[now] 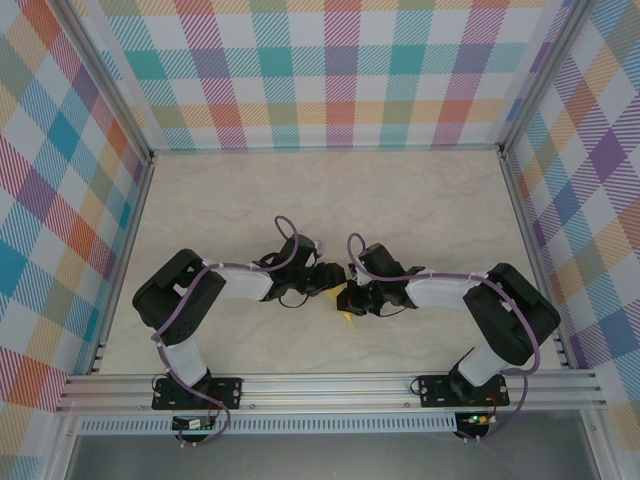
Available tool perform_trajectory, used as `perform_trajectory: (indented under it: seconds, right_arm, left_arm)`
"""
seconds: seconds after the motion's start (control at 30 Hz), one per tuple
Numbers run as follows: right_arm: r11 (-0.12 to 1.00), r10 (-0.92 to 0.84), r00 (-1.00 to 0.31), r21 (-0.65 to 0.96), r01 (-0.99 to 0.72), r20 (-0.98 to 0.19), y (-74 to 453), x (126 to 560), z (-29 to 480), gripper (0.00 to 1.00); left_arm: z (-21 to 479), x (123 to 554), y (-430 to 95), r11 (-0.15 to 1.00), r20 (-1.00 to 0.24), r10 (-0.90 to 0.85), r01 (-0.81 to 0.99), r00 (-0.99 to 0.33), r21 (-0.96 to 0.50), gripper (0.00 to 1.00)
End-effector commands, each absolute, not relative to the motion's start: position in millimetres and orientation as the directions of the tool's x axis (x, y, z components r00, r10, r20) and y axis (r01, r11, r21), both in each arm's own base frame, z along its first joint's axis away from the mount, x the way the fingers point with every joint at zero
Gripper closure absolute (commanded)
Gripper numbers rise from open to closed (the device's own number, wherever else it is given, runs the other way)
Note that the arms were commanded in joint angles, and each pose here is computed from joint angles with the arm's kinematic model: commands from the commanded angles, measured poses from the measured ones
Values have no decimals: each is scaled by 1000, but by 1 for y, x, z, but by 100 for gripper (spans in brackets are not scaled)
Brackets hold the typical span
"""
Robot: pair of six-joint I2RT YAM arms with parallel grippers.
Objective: Fold a paper plane with a square sheet of paper (pick it up from the middle)
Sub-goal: Fold the wing for the fifth time at the center of the table.
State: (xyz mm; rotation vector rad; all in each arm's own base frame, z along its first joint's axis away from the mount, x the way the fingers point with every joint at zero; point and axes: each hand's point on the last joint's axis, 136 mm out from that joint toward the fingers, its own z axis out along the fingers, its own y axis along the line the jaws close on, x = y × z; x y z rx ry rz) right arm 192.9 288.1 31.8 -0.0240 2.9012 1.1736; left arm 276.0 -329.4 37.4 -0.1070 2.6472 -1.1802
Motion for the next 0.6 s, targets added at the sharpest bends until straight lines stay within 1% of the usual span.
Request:
perform_trajectory:
  seconds: [0.0,0.17,0.3,0.57]
  right_arm:
    - [748,-15,-1000,663,-2,14,276,183,13,98]
    - [772,-12,-999,636,16,39,262,171,0,97]
    - [774,-4,-999,632,27,46,257,166,-1,97]
    - [740,-36,-999,672,-30,-5,265,169,28,93]
  left_arm:
    - [-2,249,-322,742,-98,-109,-15,-989,-670,49]
    - [-4,248,-321,745,-96,-107,-16,-990,-667,49]
    - [-5,248,-321,747,-95,-104,-15,-990,-665,49]
    - [-6,247,-320,751,-95,-104,-15,-990,-660,49]
